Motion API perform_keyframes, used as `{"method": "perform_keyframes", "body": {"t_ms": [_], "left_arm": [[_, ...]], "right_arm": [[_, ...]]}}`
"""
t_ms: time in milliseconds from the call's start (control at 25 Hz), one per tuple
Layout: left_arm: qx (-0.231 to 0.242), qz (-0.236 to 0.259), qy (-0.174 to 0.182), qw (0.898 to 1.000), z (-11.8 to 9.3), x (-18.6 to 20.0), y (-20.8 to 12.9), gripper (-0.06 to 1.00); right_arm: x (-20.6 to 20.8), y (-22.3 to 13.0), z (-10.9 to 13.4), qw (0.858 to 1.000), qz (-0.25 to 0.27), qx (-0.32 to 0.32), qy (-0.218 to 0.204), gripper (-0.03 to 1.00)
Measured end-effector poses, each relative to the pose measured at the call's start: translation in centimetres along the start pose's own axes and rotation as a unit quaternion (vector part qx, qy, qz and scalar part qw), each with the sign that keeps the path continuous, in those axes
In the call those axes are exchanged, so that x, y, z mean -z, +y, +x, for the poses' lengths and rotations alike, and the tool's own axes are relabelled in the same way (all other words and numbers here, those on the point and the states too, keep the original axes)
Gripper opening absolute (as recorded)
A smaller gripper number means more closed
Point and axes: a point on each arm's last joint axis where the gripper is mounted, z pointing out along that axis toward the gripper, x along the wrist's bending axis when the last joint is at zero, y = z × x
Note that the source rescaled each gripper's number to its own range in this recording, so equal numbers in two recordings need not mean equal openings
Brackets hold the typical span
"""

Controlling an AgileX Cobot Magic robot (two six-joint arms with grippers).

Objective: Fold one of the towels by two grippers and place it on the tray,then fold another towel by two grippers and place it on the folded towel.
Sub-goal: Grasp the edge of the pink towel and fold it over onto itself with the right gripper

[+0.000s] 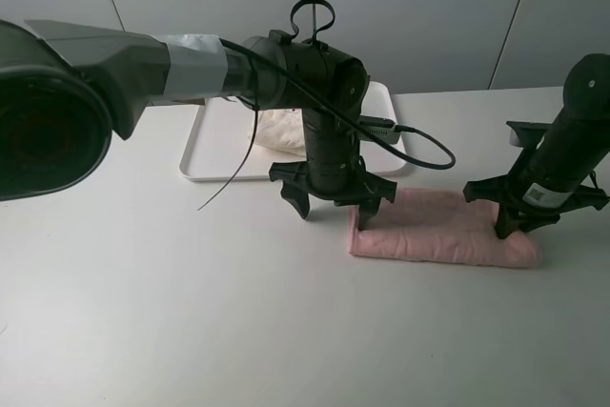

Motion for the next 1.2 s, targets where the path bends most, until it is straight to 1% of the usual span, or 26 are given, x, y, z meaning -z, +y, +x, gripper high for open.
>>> {"method": "perform_keyframes", "body": {"t_ms": [320, 600, 760, 1040, 1200], "left_arm": [[-0.002, 0.0, 0.0, 1.0, 0.0, 0.0, 0.0, 0.99], [-0.01, 0.0, -0.001, 1.0, 0.0, 0.0, 0.0, 0.99], [-0.013, -0.002, 0.0, 1.0, -0.1, 0.0, 0.0, 0.99], [-0.018, -0.003, 0.004, 1.0, -0.1, 0.0, 0.0, 0.99], [-0.02, -0.003, 0.005, 1.0, -0.1, 0.0, 0.0, 0.99]], "right_arm": [[0.0, 0.0, 0.0, 1.0, 0.0, 0.0, 0.002, 0.07], [0.9, -0.1, 0.1, 1.0, -0.009, 0.0, 0.004, 0.07], [1.6, -0.7, 0.0, 1.0, 0.0, -0.008, 0.008, 0.07], [4.6, -1.0, 0.7, 0.997, -0.036, -0.04, 0.053, 0.07], [5.4, -1.1, 1.7, 0.991, -0.034, -0.057, 0.113, 0.07]]}}
